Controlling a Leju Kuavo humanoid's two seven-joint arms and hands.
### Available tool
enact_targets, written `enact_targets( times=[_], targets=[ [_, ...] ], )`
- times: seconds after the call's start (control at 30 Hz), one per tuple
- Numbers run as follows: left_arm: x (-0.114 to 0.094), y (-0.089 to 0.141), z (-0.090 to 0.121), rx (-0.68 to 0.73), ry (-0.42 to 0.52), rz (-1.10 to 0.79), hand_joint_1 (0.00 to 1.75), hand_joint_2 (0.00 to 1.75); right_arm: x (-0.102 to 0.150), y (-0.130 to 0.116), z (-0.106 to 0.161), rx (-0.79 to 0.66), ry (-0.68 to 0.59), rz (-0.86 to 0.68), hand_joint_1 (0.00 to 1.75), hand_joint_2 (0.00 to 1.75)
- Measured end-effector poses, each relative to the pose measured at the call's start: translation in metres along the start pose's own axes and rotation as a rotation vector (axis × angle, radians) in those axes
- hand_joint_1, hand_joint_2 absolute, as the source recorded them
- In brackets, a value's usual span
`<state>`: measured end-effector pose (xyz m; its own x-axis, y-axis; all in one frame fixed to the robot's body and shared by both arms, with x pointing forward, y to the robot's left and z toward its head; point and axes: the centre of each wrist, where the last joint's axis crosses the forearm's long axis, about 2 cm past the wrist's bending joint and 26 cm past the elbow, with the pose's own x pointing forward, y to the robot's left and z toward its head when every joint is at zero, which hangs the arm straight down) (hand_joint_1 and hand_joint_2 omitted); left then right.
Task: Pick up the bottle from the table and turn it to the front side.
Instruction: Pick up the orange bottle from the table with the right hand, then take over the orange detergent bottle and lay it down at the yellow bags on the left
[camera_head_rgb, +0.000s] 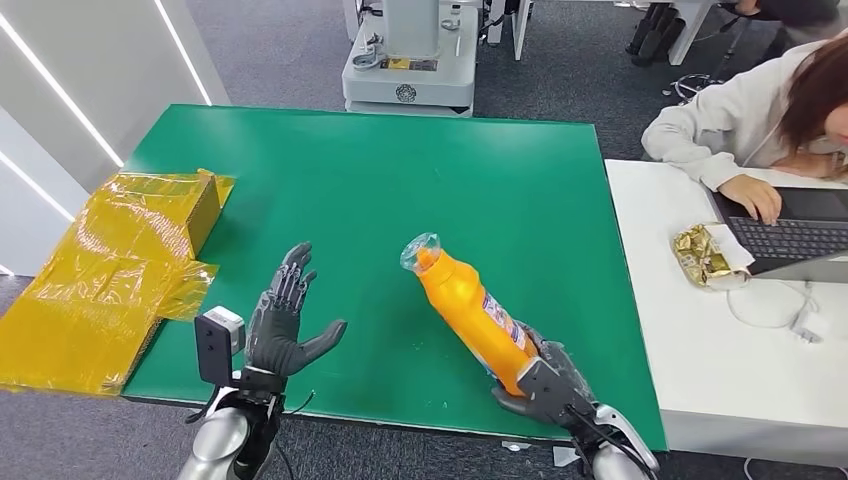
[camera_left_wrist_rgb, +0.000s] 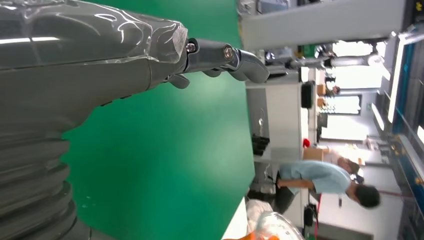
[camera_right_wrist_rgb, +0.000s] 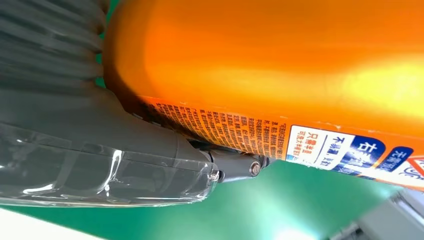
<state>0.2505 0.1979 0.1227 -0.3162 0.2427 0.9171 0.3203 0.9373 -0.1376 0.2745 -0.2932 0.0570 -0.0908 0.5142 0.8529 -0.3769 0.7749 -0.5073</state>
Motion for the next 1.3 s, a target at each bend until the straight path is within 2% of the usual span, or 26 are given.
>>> enact_targets(
  times=[0.17,0.43,0.53,0.73,0.93,1.1,1.3],
  targets=[
    [0.006,0.000,-0.018,-0.044,-0.025,-0.008,0.00,1.75,0.010,-0.002,-0.004,-0.050,-0.042,-0.025,1.75,1.75],
    [0.007,-0.001,-0.021,-0.048,-0.032,-0.008,0.00,1.75,0.012,-0.003,-0.004,-0.072,-0.051,-0.040,1.75,1.75],
    [0.008,-0.002,-0.027,-0.084,-0.031,0.016,0.00,1.75,0.013,-0.004,-0.005,-0.092,-0.092,-0.045,1.75,1.75],
    [0.018,-0.008,-0.071,-0.246,-0.035,0.105,0.00,1.75,0.033,-0.011,-0.029,-0.146,-0.211,-0.062,1.75,1.75],
    [0.036,-0.014,-0.115,-0.373,-0.014,0.225,0.00,1.75,0.054,-0.008,-0.059,-0.125,-0.274,-0.069,1.75,1.75],
    [0.047,-0.011,-0.134,-0.384,-0.021,0.290,0.00,1.75,0.071,-0.004,-0.079,-0.119,-0.337,-0.073,1.75,1.75],
    [0.053,-0.011,-0.143,-0.403,-0.022,0.308,0.00,1.75,0.094,-0.006,-0.097,-0.109,-0.400,-0.062,1.75,1.75]
  ],
)
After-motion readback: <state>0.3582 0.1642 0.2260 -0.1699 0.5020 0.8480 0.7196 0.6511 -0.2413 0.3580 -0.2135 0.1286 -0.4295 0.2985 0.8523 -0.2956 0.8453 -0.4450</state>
